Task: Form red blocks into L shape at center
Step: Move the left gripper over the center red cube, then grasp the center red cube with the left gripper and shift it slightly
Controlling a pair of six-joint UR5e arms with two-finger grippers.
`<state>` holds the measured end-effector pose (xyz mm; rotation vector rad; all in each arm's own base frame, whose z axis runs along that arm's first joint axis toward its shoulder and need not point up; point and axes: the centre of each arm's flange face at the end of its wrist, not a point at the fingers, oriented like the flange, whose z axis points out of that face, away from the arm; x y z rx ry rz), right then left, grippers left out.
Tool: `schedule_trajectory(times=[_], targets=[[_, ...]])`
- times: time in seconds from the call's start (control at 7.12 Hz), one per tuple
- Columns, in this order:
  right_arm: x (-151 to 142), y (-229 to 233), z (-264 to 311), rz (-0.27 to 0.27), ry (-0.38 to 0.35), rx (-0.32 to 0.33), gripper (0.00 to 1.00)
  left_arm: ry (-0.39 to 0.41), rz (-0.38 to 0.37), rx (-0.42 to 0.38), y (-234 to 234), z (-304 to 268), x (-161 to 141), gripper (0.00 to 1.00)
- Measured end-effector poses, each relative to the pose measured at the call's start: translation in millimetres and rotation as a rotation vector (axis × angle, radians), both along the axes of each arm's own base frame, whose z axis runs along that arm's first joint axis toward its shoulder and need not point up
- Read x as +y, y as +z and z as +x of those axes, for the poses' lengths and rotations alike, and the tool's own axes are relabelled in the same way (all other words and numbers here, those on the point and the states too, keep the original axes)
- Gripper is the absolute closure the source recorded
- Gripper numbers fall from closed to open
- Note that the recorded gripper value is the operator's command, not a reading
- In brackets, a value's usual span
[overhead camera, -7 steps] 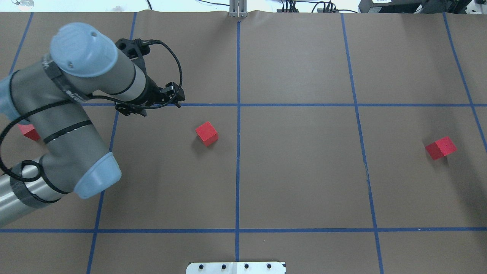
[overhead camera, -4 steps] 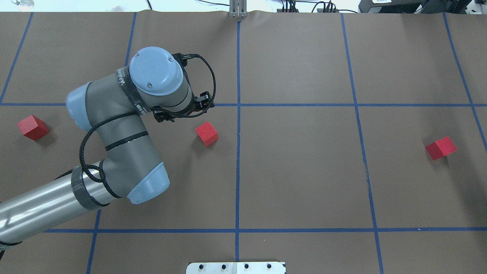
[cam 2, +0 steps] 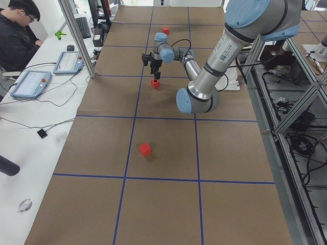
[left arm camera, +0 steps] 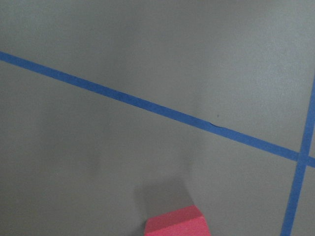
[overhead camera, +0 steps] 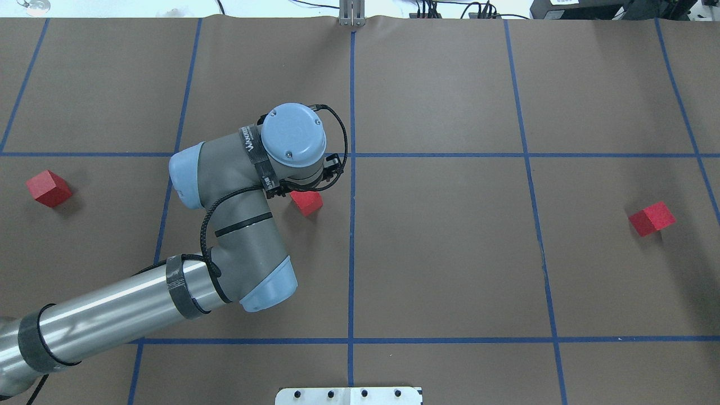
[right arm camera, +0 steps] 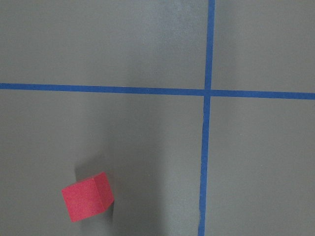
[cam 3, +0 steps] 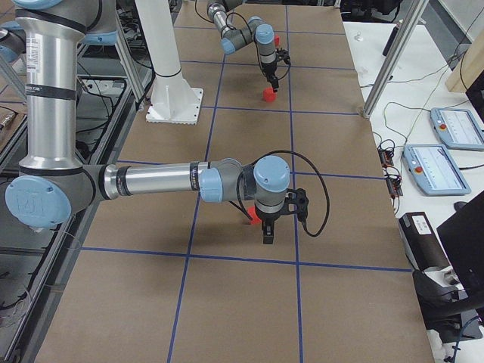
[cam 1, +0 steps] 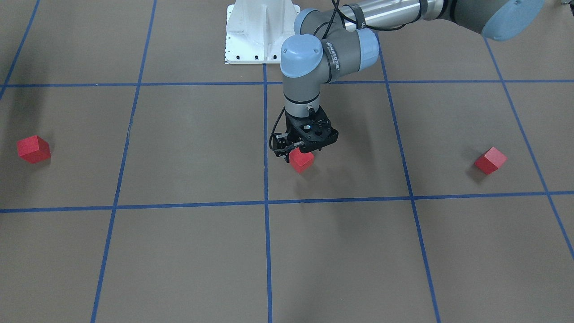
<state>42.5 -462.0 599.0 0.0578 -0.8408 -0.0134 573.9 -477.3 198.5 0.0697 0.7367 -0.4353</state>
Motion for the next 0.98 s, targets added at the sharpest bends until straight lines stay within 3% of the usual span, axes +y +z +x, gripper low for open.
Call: schedule_trajectory(times=[0.7, 0.98], targets=[[-0.4, -0.3, -0.2, 0.003, -0.002, 0.000, 0.01, -0.001, -0.016, -0.037, 14.7, 14.2, -2.7, 0.00], [-0.1, 0.0, -0.1, 0.003, -0.003, 0.000, 0.01, 0.003, -0.024, -0.048, 21.4, 19.3, -1.4, 0.05]])
